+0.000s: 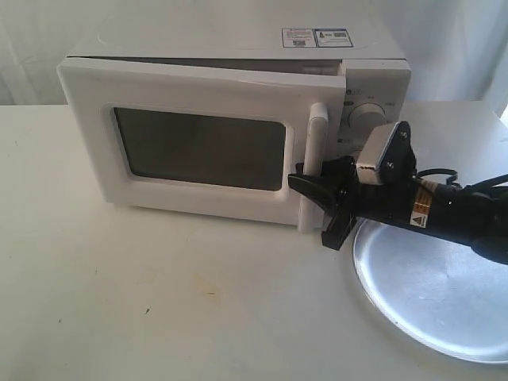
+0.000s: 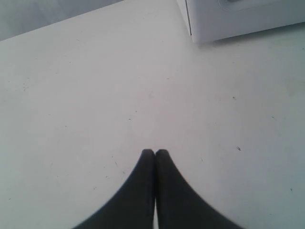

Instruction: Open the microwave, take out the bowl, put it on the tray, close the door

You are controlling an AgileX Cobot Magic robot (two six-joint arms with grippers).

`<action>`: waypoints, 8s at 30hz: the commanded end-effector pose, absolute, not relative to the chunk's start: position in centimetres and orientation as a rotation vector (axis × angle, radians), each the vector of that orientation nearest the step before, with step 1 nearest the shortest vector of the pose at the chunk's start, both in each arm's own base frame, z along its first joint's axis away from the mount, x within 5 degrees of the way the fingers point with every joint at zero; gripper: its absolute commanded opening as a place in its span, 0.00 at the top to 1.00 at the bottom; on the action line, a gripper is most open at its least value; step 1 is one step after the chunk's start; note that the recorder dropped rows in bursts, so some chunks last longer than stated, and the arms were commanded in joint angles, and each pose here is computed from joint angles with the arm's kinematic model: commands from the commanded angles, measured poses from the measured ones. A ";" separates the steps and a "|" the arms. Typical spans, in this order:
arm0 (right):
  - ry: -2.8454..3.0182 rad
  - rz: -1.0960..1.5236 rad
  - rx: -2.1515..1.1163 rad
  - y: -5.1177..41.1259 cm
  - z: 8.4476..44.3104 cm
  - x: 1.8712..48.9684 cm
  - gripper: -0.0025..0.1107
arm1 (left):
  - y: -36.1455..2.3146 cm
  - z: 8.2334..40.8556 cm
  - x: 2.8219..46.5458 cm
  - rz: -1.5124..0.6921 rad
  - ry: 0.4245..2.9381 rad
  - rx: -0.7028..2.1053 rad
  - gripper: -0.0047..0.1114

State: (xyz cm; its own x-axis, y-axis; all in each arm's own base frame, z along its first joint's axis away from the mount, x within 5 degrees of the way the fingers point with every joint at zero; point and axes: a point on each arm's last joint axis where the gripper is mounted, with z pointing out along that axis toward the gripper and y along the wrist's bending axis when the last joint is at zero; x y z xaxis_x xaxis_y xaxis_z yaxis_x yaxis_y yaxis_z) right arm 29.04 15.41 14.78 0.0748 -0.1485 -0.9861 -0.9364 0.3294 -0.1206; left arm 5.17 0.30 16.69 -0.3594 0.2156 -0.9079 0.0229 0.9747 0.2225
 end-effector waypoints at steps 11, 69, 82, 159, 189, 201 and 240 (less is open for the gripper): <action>1.493 1.028 -1.008 13.2 18.3 28.3 0.41 | 0.3 16.6 5.2 0.193 1.930 0.168 0.96; 1.297 0.776 -1.312 19.0 20.9 26.2 0.98 | 0.3 16.6 5.2 0.193 1.930 0.168 0.96; 1.204 0.887 -1.763 19.4 23.5 20.4 0.98 | 0.3 16.6 5.2 0.193 1.930 0.168 0.96; 1.227 0.397 -1.186 35.2 20.0 33.7 0.46 | 0.3 16.6 5.2 0.193 1.930 0.168 0.96; 1.753 -0.039 -1.522 34.3 21.2 29.2 0.98 | 0.3 16.6 5.2 0.193 1.930 0.168 0.96; 2.365 -0.626 -1.389 23.9 17.1 20.9 0.98 | 0.3 16.6 5.2 0.193 1.930 0.168 0.96; 1.555 -0.105 -1.222 31.2 25.1 20.3 0.94 | 0.3 16.6 5.2 0.193 1.930 0.168 0.96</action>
